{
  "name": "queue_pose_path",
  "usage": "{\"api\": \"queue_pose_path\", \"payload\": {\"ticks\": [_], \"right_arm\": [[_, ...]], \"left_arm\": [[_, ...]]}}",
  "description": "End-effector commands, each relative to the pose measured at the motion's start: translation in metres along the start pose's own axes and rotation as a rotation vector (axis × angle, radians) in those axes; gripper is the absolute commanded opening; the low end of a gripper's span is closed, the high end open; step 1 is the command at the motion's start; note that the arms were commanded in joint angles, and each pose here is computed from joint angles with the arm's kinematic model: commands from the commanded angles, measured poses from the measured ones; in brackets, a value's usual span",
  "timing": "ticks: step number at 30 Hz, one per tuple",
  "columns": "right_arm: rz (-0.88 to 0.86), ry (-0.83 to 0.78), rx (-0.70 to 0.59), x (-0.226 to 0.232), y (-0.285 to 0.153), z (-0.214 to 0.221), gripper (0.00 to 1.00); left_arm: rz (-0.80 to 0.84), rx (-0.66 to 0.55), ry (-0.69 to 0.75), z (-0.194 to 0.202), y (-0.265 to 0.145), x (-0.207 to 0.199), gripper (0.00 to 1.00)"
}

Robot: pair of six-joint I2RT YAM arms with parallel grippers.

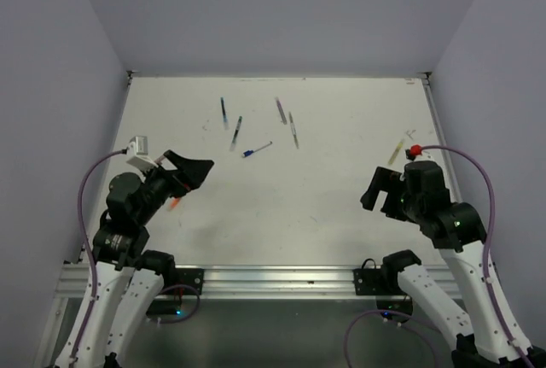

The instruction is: Open the pen caps

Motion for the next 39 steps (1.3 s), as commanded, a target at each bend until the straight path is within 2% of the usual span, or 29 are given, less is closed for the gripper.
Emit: {"api": "queue_pose_path", "payload": {"ticks": [1, 4, 8, 9, 10, 12, 14, 18, 21, 22, 23, 27, 29, 39], "right_arm": [[0.047, 0.011, -0.08, 0.01, 0.006, -0.025, 0.99], [0.078, 0.014, -0.023, 0.03, 0.025, -0.04, 0.99], [0.182, 0.013, -0.083, 0.048, 0.049, -0.079, 0.99], [0.244, -0.002, -0.065, 0.048, 0.065, -0.084, 0.99], [0.284, 0.003, -0.101, 0.046, 0.069, -0.099, 0.99], [0.319, 0.035, -0.088, 0.04, 0.09, -0.112, 0.99], [0.343, 0.096, -0.015, 0.027, 0.12, -0.119, 0.99], [0.444, 0.113, -0.03, 0.012, 0.163, -0.141, 0.99], [0.467, 0.138, -0.025, 0.004, 0.191, -0.154, 0.9], [0.477, 0.14, -0.028, 0.002, 0.196, -0.158, 0.8], [0.487, 0.144, -0.029, 0.002, 0.205, -0.165, 0.77], [0.493, 0.166, -0.061, -0.001, 0.222, -0.181, 0.75], [0.494, 0.205, -0.067, -0.012, 0.228, -0.19, 0.7], [0.522, 0.239, 0.009, -0.045, 0.26, -0.179, 0.67]], "left_arm": [[-0.061, 0.09, 0.051, 0.003, 0.002, 0.006, 1.0], [-0.078, 0.142, 0.057, 0.006, 0.009, 0.009, 0.96], [-0.033, 0.185, 0.042, 0.012, 0.014, 0.005, 0.92], [-0.022, 0.187, 0.045, 0.013, 0.015, 0.005, 0.91], [-0.03, 0.194, 0.056, 0.015, 0.016, 0.007, 0.9], [-0.066, 0.206, 0.072, 0.019, 0.019, 0.015, 0.9], [-0.088, 0.236, 0.091, 0.023, 0.022, 0.021, 0.9], [-0.068, 0.276, 0.104, 0.027, 0.029, 0.022, 0.89], [-0.031, 0.291, 0.099, 0.029, 0.031, 0.018, 0.89], [-0.021, 0.294, 0.097, 0.03, 0.031, 0.017, 0.89], [-0.013, 0.292, 0.098, 0.031, 0.03, 0.016, 0.88], [0.0, 0.279, 0.121, 0.029, 0.029, 0.015, 0.88], [-0.003, 0.278, 0.136, 0.028, 0.03, 0.016, 0.88], [0.031, 0.318, 0.162, 0.034, 0.04, 0.018, 0.88]]}}
Point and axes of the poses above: each gripper's point midway between its finger pads, its own y axis out along the fingers, its own x axis along the line the jaws close on, z = x × y, the point moved 5 cm from there along -y, back along the fingers, and after that the axes turned 13 degrees about y, right-handed, at the moved point
